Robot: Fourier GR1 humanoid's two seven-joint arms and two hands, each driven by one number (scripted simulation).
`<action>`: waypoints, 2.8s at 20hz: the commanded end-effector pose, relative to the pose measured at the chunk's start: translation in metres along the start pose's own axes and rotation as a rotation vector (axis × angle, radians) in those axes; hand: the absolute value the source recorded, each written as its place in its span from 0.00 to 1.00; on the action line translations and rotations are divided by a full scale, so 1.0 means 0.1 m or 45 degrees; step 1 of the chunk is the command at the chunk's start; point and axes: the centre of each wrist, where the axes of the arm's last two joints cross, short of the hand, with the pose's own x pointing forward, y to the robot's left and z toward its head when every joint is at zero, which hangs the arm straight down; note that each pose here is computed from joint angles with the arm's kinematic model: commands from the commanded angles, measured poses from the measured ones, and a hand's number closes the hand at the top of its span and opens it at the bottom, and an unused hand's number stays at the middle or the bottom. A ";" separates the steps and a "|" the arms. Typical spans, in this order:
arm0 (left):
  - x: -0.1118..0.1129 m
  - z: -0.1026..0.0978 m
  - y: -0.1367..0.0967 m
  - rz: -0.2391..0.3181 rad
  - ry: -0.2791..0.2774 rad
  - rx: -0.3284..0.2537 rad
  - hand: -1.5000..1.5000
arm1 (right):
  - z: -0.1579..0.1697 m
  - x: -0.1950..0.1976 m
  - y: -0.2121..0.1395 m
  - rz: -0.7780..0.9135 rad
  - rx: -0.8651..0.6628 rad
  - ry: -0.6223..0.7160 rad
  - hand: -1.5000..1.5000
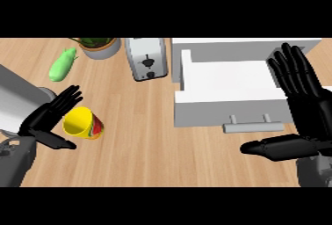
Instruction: Pick up the cup, place it into the drawer and close the drawer
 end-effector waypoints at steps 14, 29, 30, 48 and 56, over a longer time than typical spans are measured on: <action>-0.43 0.00 -0.28 0.093 -0.155 -0.080 0.00 | -0.22 0.11 -0.05 -0.007 0.047 -0.021 0.00; -0.53 -0.11 -0.46 0.141 -0.190 -0.159 0.00 | -0.20 0.12 -0.10 0.007 0.023 -0.015 0.00; -0.53 -0.19 -0.52 0.178 -0.193 -0.191 0.00 | -0.17 0.07 -0.09 -0.002 0.031 0.012 0.00; -0.61 -0.35 -0.82 0.098 -0.653 0.339 1.00 | -0.17 0.15 -0.29 0.039 -0.033 0.008 0.00; -0.39 -0.86 -1.15 0.102 -0.790 0.596 1.00 | -0.09 0.12 -0.34 0.054 -0.026 0.045 0.00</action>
